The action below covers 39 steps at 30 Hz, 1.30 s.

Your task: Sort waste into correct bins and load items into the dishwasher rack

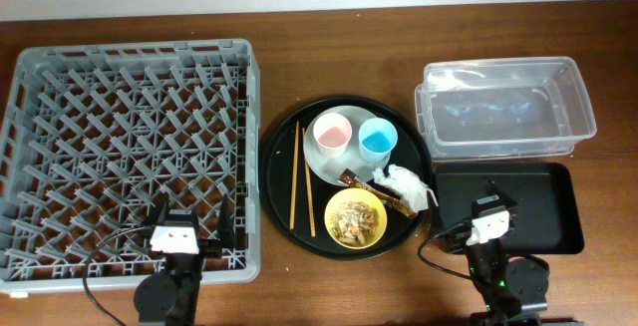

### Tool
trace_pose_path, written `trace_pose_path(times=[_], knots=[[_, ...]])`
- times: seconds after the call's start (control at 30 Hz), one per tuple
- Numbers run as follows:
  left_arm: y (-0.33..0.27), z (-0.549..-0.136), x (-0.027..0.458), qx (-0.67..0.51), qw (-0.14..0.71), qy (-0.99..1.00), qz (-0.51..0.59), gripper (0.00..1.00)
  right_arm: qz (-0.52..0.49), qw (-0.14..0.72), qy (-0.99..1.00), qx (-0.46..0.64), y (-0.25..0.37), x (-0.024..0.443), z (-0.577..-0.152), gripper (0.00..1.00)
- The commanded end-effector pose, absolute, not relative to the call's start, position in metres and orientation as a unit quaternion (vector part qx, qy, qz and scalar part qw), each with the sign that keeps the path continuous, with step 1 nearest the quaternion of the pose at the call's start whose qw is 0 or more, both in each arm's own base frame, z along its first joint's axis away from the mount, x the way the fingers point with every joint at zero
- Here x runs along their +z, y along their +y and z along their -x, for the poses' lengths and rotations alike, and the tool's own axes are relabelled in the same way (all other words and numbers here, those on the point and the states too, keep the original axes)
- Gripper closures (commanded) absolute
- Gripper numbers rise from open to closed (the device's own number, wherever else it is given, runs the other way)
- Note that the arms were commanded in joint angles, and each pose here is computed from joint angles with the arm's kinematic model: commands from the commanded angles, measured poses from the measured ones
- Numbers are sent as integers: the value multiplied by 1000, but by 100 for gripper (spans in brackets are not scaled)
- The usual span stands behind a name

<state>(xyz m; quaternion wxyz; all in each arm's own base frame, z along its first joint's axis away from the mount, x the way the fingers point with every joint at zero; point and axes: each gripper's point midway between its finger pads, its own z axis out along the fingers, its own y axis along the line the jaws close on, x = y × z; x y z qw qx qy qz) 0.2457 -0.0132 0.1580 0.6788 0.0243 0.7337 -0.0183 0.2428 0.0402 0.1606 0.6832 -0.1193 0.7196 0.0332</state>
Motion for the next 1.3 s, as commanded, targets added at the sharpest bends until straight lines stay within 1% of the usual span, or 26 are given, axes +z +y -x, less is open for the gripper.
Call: trace_pose_path(times=[0.0, 0.63, 0.67, 0.7, 0.73, 0.8, 0.87, 0.93, 0.97, 1.03, 1.07, 1.17, 1.2, 1.23, 1.27], knots=[[-11, -246, 156, -7, 678, 734, -27, 0, 116, 681, 722, 37, 40, 158, -243, 1], [-9, -246, 157, -2, 679, 733, -27, 0, 116, 681, 722, 37, 40, 158, -243, 1], [-8, -246, 166, 3, 692, 721, -25, 0, 116, 681, 722, 37, 40, 158, -243, 1], [-19, -246, 184, -20, 717, 695, -48, 0, 116, 681, 722, 37, 40, 158, -243, 1], [-30, -241, 208, -40, 741, 667, -70, 0, 116, 681, 722, 37, 40, 158, -243, 1], [-33, -228, 256, -45, 765, 637, -79, 0, 116, 681, 722, 37, 40, 158, -243, 2], [-30, -197, 320, -42, 758, 647, -75, 0, 116, 681, 722, 37, 40, 158, -243, 1], [-37, -170, 384, -61, 723, 683, -91, 0, 116, 681, 722, 37, 40, 158, -243, 1], [-44, -163, 402, -77, 714, 688, -106, 0, 116, 681, 722, 37, 40, 158, -243, 1], [-51, -153, 437, -89, 728, 668, -122, 0, 116, 681, 722, 37, 40, 158, -243, 1], [-53, -147, 447, -93, 736, 657, -129, 0, 116, 681, 722, 37, 40, 158, -243, 1], [-90, -128, 453, -167, 729, 627, -216, 0, 116, 681, 722, 37, 40, 158, -243, 1], [-93, -126, 452, -179, 725, 628, -219, 0, 116, 681, 722, 37, 40, 158, -243, 1], [-91, -127, 451, -197, 719, 637, -198, 0, 116, 681, 722, 37, 40, 158, -243, 1], [-85, -131, 449, -213, 712, 651, -154, 0, 116, 681, 722, 37, 40, 158, -243, 1]])
